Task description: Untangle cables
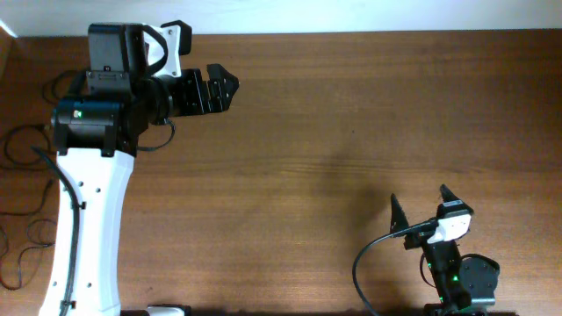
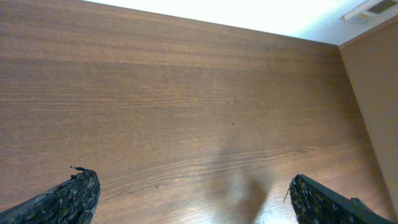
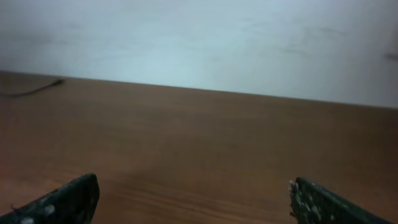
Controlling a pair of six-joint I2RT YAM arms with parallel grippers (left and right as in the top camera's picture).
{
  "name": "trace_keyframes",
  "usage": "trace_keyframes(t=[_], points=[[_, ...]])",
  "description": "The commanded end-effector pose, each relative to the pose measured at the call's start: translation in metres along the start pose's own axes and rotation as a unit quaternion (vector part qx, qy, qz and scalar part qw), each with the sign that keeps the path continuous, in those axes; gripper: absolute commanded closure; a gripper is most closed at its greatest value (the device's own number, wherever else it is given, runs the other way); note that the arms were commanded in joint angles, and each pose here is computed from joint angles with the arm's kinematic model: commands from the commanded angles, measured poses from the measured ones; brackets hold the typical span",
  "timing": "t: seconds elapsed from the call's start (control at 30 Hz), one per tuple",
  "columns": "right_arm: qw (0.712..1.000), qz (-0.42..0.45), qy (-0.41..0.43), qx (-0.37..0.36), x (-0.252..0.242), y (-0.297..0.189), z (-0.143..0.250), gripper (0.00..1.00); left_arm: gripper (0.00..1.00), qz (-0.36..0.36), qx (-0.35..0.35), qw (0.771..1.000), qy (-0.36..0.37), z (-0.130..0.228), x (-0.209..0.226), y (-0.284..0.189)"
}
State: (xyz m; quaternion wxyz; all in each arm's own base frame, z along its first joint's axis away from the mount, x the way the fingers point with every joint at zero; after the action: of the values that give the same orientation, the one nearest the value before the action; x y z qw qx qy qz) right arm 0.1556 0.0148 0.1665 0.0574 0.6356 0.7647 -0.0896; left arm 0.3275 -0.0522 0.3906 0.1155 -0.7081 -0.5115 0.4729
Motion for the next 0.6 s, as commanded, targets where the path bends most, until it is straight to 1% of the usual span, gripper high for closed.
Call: trace_keyframes(t=[0.0,0.23,0.57], points=[[0.999,0.039,0.016,0.013,-0.0052,-0.0004,0.0043,0.02,0.01,0.001,-0.011,1.000,0.015,-0.0008,-0.0037,-0.0071],[0.998,0.055,0.016,0.018,-0.0078,-0.0007,0.0056,0.02,0.01,0.001,-0.011,1.000,0.015,-0.0008,-0.0037,-0.0071],[0.998,0.051,0.016,0.015,-0.0071,-0.0006,0.0047,0.02,0.01,0.001,-0.011,1.000,0.015,-0.0008,-0.0037,-0.0071]])
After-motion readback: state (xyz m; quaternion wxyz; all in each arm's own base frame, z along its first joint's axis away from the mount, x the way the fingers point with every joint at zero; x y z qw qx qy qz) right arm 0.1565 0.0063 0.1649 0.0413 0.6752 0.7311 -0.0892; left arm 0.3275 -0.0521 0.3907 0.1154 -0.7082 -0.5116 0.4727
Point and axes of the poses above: each gripper's point midway between its finger pads, its own y axis out along the fingers, its own x axis along the line the jaws close on, z = x × y, the point moved 9 cm from there along -y, back along the fingers, and after that the axes turned 12 degrees about -y, right-handed, at the moved point
